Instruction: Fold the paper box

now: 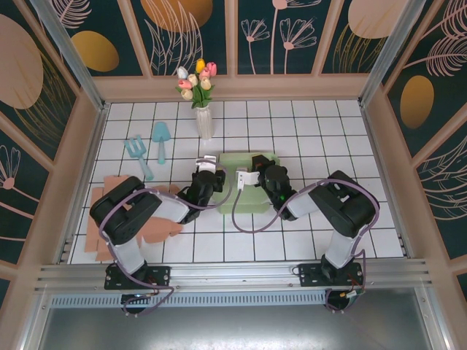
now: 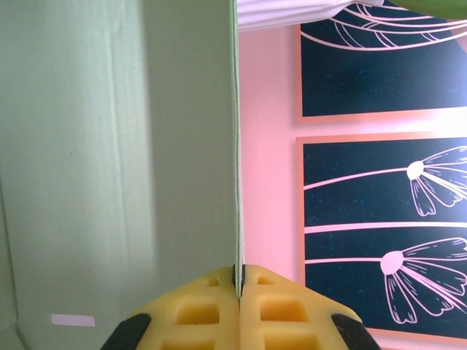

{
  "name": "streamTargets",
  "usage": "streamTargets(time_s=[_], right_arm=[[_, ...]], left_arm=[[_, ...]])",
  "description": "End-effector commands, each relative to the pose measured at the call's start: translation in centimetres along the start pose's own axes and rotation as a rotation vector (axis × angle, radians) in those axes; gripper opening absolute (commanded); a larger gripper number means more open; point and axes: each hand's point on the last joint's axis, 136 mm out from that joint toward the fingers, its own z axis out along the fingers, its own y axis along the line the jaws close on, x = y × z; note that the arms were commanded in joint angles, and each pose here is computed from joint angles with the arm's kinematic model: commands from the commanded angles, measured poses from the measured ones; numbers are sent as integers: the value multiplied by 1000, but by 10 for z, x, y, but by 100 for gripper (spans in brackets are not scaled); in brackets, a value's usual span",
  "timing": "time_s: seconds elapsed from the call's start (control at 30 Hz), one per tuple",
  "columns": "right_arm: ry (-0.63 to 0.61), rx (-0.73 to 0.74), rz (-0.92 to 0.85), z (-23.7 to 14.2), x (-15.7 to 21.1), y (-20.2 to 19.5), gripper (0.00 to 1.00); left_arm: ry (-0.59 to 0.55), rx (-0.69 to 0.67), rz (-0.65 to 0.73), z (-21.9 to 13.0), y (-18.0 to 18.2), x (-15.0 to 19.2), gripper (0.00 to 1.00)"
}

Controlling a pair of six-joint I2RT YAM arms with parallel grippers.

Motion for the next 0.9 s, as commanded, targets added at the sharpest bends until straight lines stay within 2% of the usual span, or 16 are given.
streamTargets(time_s=[0.0,0.3,0.43,0.7,0.77,0.87], right_arm=[[38,-62,26,3,7,18,0],[42,-77,28,2,8,23,0],[36,-85,21,2,7,25,0],[30,-93,13,2,6,28,0],[29,-94,14,2,5,28,0],[28,-96,16,2,5,29,0]], left_arm=[[-71,48,-5,-9,-3,-19,48],[-37,8,23,12,-2,0,47],[-64,-2,-16,16,-4,-7,45],[-92,-49,-8,28,-4,-19,43],[-94,-65,-10,30,-3,-19,40],[-94,-89,-21,32,1,-16,27]])
